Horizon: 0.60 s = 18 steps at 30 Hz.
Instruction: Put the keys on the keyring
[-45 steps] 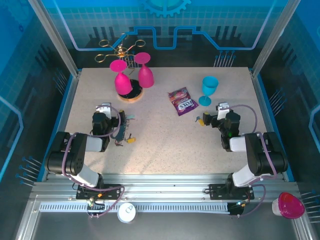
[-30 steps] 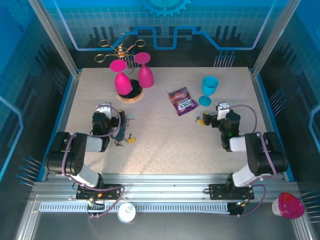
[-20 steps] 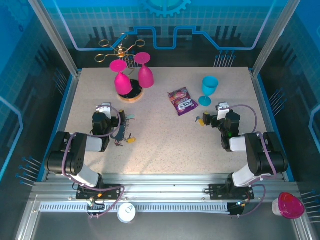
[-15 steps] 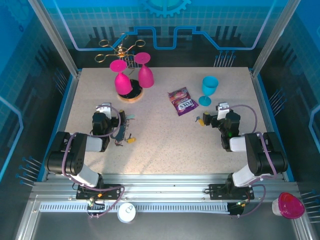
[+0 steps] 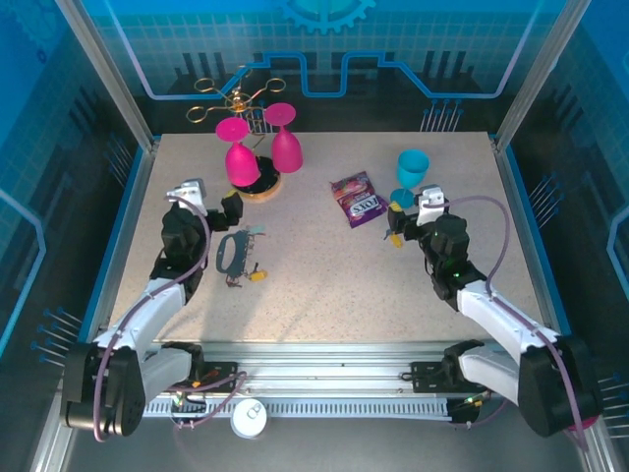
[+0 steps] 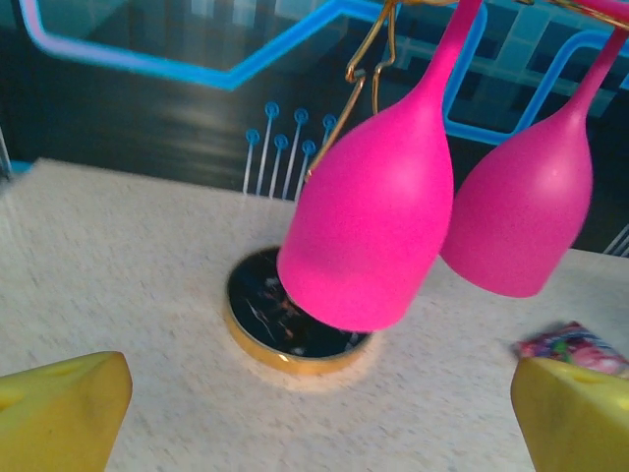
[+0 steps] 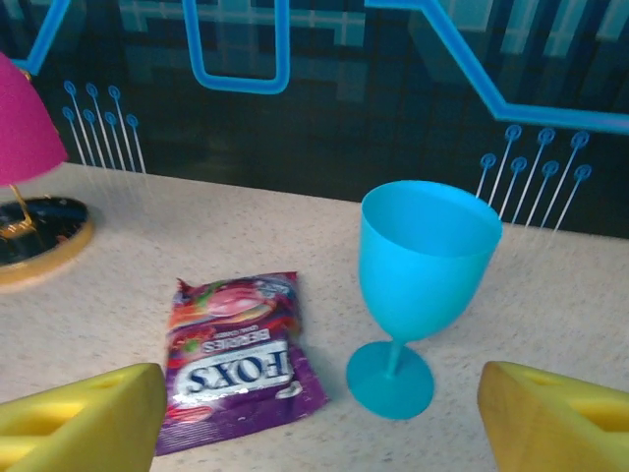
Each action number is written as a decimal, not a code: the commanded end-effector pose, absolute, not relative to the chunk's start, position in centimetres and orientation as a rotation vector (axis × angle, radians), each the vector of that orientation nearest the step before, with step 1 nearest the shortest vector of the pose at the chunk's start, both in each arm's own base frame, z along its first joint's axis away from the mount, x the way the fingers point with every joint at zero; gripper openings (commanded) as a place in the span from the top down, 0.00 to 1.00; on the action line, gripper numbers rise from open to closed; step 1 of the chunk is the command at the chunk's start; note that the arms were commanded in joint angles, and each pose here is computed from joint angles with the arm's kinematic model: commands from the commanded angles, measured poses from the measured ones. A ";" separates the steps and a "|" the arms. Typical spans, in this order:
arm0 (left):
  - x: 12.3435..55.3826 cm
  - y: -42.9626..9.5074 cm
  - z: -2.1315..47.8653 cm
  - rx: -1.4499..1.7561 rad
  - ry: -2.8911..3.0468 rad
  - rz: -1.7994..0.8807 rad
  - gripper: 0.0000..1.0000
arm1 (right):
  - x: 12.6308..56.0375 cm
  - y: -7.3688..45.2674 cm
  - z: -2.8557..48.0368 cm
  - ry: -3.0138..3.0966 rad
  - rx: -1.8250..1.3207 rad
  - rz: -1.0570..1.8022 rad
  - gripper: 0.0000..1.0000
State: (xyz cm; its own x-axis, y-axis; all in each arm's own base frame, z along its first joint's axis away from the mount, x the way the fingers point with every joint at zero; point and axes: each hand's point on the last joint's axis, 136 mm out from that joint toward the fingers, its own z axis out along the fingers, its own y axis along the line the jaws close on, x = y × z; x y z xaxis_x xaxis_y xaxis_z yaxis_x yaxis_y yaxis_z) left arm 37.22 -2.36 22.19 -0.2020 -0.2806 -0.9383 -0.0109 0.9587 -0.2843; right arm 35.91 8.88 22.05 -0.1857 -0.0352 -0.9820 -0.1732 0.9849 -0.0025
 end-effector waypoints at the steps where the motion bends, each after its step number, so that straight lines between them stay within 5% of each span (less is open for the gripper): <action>1: 34.8 -3.5 17.0 -0.472 2.023 -0.411 0.01 | 33.7 9.3 18.8 1.989 -0.039 0.218 0.20; 7: 30.2 -4.5 11.0 -0.884 2.312 -0.463 0.04 | 29.8 12.0 16.9 2.181 0.000 0.406 0.26; 11: 28.9 -5.2 9.5 -0.931 2.338 -0.370 0.22 | 27.9 13.3 15.5 2.260 -0.022 0.433 0.29; 18: 30.4 -5.5 7.9 -0.816 2.465 -0.194 0.27 | 27.0 12.8 14.2 2.278 0.007 0.372 0.28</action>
